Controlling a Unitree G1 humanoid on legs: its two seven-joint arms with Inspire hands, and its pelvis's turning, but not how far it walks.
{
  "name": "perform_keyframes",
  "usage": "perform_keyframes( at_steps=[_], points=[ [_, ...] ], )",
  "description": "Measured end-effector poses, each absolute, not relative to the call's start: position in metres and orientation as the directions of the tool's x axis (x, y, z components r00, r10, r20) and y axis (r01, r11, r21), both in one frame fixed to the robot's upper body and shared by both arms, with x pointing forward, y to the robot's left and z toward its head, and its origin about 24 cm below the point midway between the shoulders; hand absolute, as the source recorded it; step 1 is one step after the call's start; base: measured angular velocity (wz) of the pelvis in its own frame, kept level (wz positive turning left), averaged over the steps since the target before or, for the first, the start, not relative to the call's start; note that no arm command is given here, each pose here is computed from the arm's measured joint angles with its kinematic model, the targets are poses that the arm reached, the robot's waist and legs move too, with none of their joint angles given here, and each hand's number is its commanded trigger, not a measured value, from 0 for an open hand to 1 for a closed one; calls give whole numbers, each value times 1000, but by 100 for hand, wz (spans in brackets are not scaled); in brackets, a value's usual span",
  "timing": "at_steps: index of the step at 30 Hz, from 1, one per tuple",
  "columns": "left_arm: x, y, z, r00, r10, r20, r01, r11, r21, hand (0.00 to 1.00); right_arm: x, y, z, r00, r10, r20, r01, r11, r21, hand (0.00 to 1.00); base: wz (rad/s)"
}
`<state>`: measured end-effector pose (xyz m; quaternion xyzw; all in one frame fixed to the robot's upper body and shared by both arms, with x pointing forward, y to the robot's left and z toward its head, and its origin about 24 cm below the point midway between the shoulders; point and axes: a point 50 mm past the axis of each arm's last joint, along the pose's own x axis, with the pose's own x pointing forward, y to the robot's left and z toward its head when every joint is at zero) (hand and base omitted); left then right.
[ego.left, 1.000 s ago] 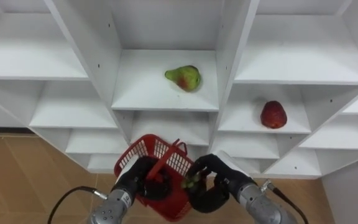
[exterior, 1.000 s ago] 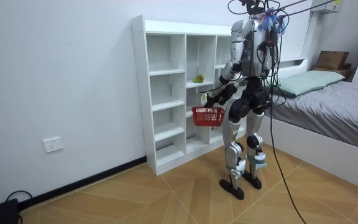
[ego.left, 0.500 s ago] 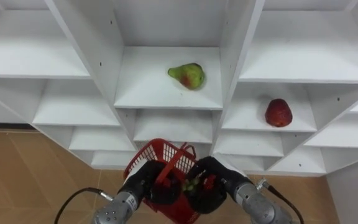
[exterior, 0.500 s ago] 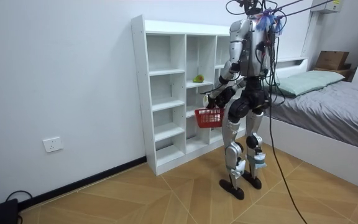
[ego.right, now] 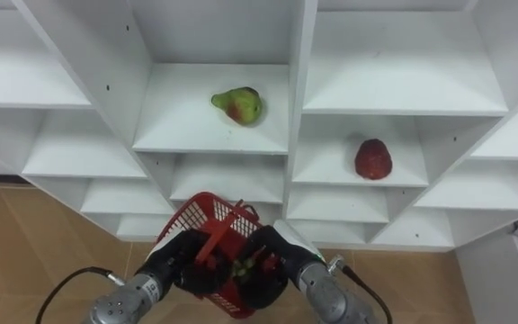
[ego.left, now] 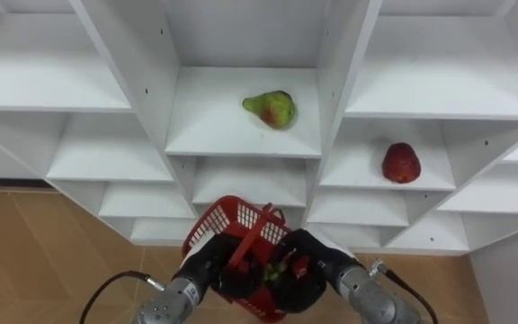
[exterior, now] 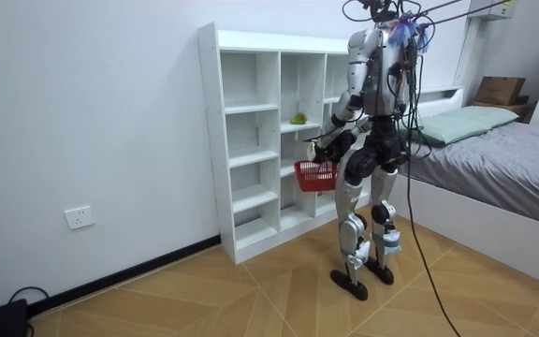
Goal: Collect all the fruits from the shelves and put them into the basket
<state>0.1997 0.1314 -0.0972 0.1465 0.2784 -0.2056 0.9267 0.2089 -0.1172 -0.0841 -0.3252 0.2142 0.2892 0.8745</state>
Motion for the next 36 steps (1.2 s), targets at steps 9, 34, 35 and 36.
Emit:
perform_keyframes(
  at_steps=[9, 34, 35, 36],
  points=[
    [200, 131, -97, 759, -301, -577, 465, 871, 157, 100, 209, -117, -84, 737, 370, -565, -650, 619, -441, 0, 0],
    [189, 133, -108, 719, -300, -627, 485, 862, 144, 100, 207, -116, -85, 728, 378, -571, -659, 613, -435, 0, 0],
    [189, 133, -108, 719, -299, -627, 485, 862, 145, 100, 207, -116, -85, 728, 378, -571, -659, 614, -434, 0, 0],
    [189, 133, -108, 719, -298, -627, 485, 862, 146, 100, 207, -116, -85, 729, 379, -570, -657, 620, -428, 0, 0]
  ],
)
